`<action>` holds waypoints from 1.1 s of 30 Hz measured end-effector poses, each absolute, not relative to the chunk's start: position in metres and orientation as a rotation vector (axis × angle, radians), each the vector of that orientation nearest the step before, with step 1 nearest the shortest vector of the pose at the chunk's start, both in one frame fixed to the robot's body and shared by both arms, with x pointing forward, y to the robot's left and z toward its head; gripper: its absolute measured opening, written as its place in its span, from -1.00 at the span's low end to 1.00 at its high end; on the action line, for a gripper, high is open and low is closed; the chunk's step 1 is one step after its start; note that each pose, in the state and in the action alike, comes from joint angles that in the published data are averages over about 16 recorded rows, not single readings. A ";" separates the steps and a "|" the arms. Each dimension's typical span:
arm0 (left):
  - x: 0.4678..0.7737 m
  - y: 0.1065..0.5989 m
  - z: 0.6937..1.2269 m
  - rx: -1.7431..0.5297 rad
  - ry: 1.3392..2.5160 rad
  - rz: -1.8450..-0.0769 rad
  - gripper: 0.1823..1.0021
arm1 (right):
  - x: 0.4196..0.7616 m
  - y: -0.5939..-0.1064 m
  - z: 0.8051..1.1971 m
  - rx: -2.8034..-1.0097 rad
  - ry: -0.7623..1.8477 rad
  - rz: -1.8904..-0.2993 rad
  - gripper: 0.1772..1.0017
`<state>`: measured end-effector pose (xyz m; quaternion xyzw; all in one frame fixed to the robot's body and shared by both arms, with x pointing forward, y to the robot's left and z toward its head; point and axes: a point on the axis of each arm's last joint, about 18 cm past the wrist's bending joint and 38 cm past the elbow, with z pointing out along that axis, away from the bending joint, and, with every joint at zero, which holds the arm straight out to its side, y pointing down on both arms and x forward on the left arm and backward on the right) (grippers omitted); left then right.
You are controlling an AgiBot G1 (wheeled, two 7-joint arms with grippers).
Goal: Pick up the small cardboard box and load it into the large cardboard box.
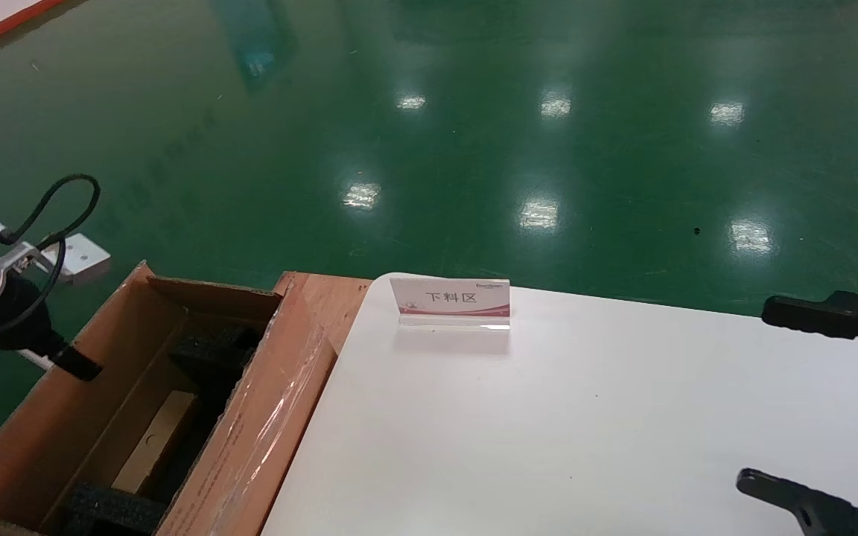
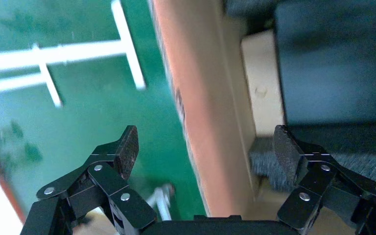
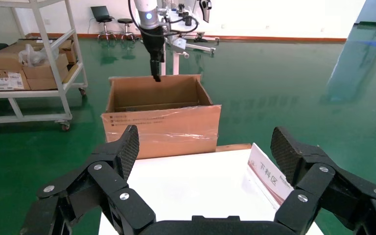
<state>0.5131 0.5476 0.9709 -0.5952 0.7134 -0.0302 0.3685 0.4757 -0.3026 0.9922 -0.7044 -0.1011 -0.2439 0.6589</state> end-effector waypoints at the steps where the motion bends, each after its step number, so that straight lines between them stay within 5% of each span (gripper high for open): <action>1: 0.513 0.544 0.974 -1.507 1.841 -0.106 1.00 | 0.476 -0.303 0.992 -1.595 -0.229 -0.552 1.00; 19: 0.484 0.461 1.014 -1.006 2.147 -0.808 1.00 | 0.476 -0.303 0.992 -1.595 -0.229 -0.552 1.00; 33: 0.488 0.411 1.024 -0.737 2.279 -0.999 1.00 | 0.476 -0.303 0.992 -1.594 -0.228 -0.552 1.00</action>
